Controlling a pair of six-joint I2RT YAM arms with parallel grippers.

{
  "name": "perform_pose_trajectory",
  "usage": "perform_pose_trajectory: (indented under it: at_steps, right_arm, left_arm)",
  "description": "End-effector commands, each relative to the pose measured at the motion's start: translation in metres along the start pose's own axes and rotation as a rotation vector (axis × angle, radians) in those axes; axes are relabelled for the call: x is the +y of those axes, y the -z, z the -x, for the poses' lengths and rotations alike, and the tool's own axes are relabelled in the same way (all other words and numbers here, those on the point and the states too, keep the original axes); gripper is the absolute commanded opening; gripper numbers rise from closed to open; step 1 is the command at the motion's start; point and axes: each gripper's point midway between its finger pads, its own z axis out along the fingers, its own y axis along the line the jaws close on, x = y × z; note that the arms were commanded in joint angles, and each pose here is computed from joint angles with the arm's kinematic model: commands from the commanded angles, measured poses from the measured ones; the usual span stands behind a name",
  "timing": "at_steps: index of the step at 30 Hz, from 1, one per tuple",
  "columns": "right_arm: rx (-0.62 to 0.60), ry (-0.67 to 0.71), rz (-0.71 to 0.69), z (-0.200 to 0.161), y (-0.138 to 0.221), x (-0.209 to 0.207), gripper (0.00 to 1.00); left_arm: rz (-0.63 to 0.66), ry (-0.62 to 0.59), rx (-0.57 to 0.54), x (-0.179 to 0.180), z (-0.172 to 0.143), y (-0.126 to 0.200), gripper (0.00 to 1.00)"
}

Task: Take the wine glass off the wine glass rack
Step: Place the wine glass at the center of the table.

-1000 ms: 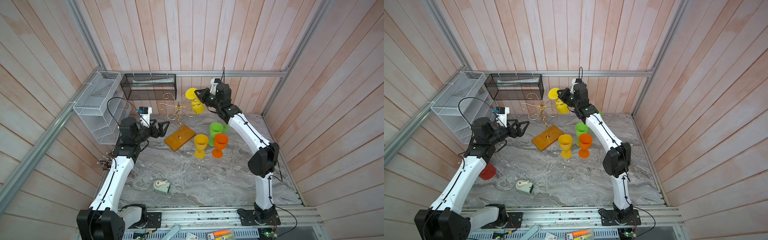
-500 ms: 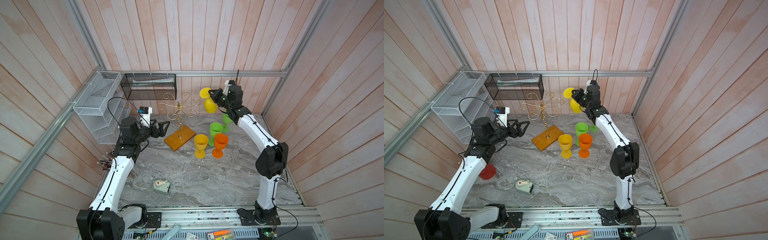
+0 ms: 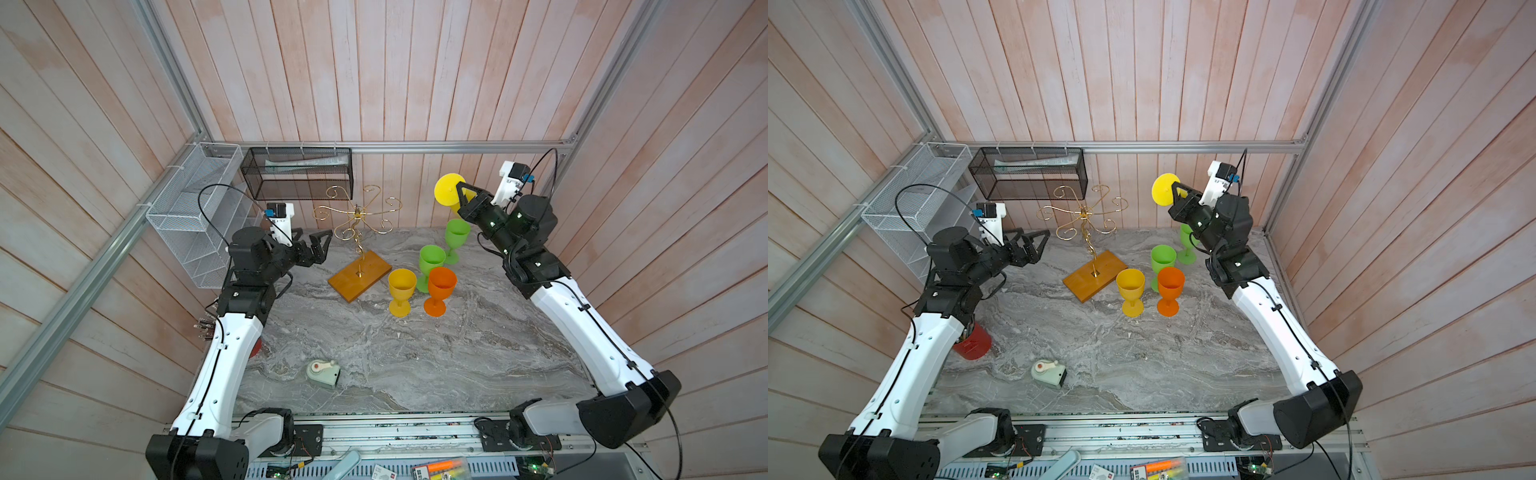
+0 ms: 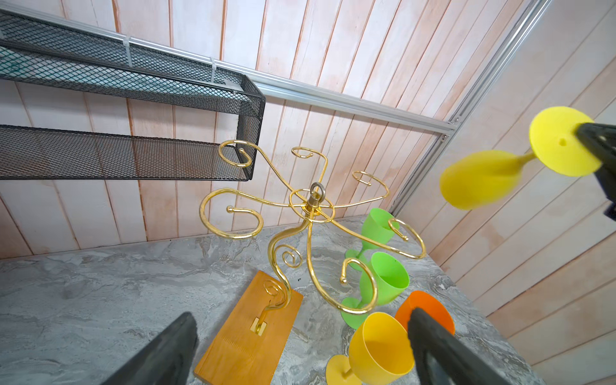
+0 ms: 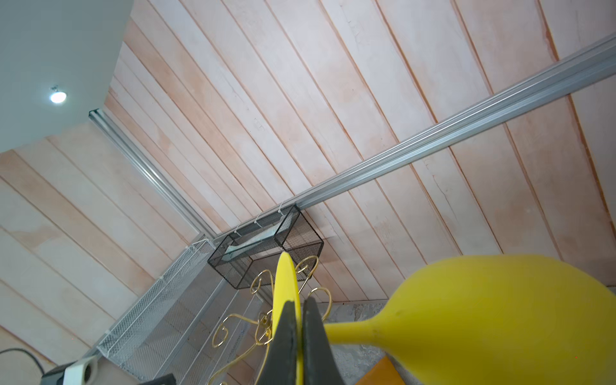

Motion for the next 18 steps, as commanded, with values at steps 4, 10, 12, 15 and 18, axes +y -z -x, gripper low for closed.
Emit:
perform_pose_trajectory:
  at_steps: [4, 10, 12, 15, 18]
  right_arm:
    - [0.045, 0.329, -0.002, -0.043, 0.026, 0.041, 0.00]
    - [0.118, 0.630, 0.079, -0.110, 0.050, 0.087, 0.00]
    - [0.132, 0.708, 0.095, -0.131, 0.057, 0.095, 0.00]
    - [0.150, 0.816, 0.132, -0.159, 0.065, 0.106, 0.00]
    - [0.154, 0.936, 0.148, -0.183, 0.074, 0.116, 0.00]
  left_arm:
    - [0.139, 0.195, 0.040, 0.015, -0.004, 0.015, 1.00]
    - [0.176, 0.415, 0.125, 0.010, -0.032, 0.037, 1.00]
    - [0.161, 0.483, 0.138, 0.004, -0.039, 0.043, 1.00]
    - [0.147, 0.603, 0.167, -0.002, -0.051, 0.050, 0.99]
    - [0.104, 0.748, 0.223, -0.012, -0.067, 0.050, 0.98]
